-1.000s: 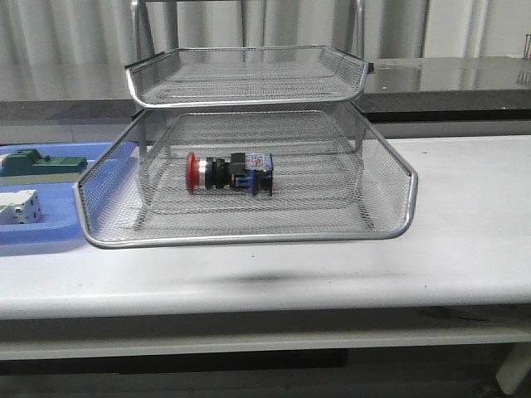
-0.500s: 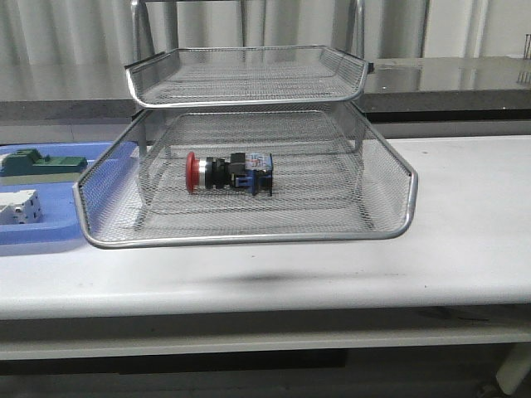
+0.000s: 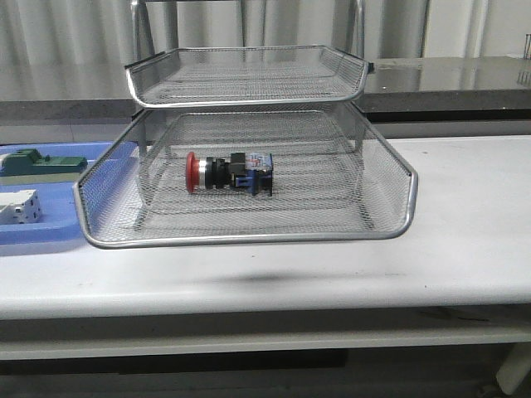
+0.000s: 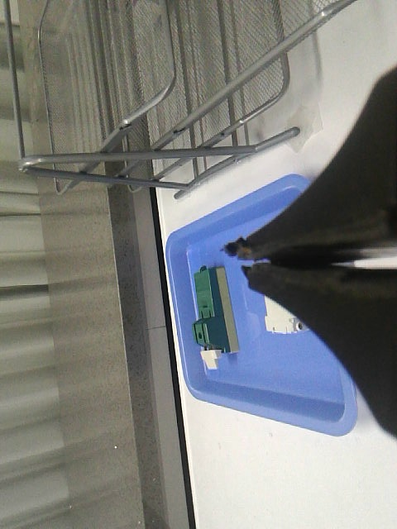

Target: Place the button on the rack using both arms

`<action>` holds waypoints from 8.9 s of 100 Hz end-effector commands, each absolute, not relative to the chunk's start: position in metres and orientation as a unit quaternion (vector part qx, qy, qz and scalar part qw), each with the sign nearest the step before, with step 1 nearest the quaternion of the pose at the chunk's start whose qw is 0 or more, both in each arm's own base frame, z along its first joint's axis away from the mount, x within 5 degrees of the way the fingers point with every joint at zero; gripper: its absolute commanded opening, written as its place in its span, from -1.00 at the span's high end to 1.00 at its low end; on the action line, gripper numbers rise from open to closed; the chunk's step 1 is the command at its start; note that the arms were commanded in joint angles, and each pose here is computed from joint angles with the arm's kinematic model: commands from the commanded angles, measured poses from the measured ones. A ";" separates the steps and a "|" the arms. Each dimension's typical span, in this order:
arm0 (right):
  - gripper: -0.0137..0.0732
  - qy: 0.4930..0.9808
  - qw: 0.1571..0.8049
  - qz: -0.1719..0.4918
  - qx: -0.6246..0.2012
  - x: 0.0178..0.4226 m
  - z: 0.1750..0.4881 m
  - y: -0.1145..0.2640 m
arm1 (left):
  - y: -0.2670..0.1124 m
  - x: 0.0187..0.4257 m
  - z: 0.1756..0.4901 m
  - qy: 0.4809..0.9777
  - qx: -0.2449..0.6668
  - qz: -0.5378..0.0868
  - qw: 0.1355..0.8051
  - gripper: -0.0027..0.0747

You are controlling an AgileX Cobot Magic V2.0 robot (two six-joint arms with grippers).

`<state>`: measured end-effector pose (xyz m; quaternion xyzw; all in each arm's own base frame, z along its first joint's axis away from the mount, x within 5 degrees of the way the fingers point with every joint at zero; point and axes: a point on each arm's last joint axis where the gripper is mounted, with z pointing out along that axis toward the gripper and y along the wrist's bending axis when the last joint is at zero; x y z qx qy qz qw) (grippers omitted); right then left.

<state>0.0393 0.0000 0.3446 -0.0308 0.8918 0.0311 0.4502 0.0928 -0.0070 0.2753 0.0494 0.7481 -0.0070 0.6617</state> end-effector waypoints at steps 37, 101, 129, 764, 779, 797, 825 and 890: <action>0.84 0.874 0.471 0.119 -0.024 0.084 0.359 0.023 | -0.005 0.094 0.291 0.714 0.030 -0.004 0.699 0.99; 0.84 0.931 0.266 0.232 -0.095 0.196 0.287 0.097 | -0.005 0.094 0.291 0.714 0.030 -0.004 0.699 0.99; 0.84 0.928 0.235 0.244 -0.154 0.207 0.251 0.155 | -0.005 0.094 0.291 0.714 0.030 -0.004 0.699 0.99; 0.82 0.669 0.740 0.062 0.011 0.054 0.211 0.004 | -0.005 0.094 0.291 0.714 0.030 -0.004 0.699 0.99; 0.82 0.669 0.740 0.062 0.011 0.054 0.211 0.004 | -0.005 0.094 0.291 0.714 0.030 -0.004 0.699 0.99; 0.82 0.669 0.740 0.062 0.011 0.054 0.211 0.004 | -0.005 0.094 0.291 0.714 0.030 -0.004 0.699 0.99; 0.82 0.669 0.740 0.062 0.011 0.054 0.211 0.004 | -0.005 0.094 0.291 0.714 0.030 -0.004 0.699 0.99; 0.82 0.669 0.740 0.062 0.011 0.054 0.211 0.004 | -0.003 0.082 0.246 0.692 0.027 0.001 0.721 0.99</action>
